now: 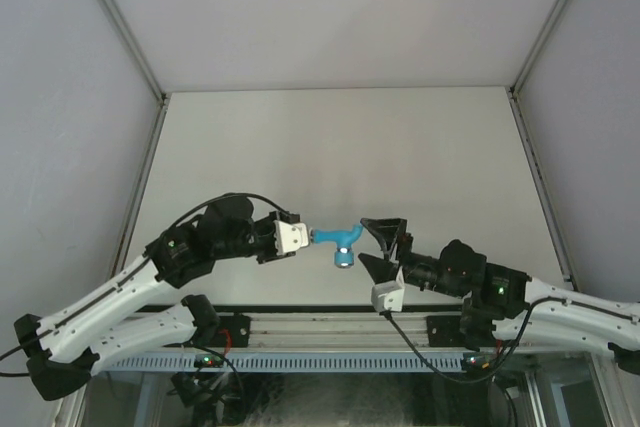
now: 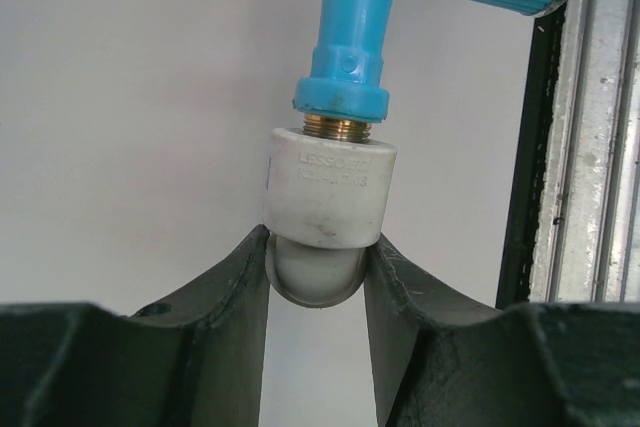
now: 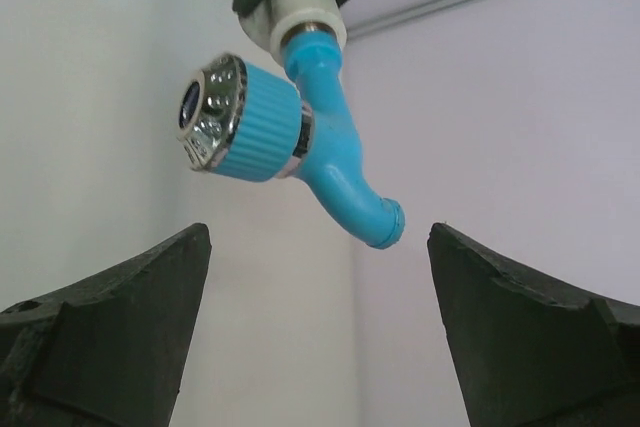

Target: Install the water faucets

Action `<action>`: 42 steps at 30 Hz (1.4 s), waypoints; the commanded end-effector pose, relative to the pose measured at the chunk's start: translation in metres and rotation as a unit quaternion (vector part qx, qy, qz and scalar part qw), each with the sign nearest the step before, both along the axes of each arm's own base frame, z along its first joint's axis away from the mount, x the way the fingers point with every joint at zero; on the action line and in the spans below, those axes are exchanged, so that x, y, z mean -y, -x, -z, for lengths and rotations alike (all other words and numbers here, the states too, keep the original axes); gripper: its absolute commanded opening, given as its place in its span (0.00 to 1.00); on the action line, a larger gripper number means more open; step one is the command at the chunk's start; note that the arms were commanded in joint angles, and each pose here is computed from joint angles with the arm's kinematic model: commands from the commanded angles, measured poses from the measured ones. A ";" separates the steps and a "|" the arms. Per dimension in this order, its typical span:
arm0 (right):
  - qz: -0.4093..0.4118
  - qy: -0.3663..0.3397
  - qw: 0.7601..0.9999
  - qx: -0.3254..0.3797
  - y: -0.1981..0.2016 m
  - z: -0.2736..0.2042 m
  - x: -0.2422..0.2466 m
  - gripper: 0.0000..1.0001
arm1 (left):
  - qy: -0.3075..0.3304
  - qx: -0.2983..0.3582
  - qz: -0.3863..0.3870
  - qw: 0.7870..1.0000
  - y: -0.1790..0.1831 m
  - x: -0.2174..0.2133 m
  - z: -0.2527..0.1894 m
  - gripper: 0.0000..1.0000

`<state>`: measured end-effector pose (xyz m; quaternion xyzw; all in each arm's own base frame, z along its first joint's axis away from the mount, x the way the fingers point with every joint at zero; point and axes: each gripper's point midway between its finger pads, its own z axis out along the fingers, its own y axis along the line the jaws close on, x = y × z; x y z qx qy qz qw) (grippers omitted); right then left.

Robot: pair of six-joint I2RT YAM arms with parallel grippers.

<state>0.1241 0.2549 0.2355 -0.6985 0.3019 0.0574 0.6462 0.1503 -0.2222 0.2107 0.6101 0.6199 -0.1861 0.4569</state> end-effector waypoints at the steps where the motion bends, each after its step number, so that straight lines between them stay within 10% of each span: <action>1: 0.043 -0.005 0.991 0.125 -0.020 -0.030 0.002 0.87 | 0.045 -0.003 0.027 0.999 0.006 0.013 -0.034 0.00; 28: -0.092 -0.057 0.992 -0.069 0.042 -0.019 -0.033 0.10 | 0.050 0.018 0.005 0.999 -0.006 0.015 -0.038 0.00; 42: -0.085 -0.170 0.914 -0.359 0.051 -0.041 -0.042 0.00 | 0.070 0.068 -0.030 0.995 -0.027 0.015 -0.044 0.00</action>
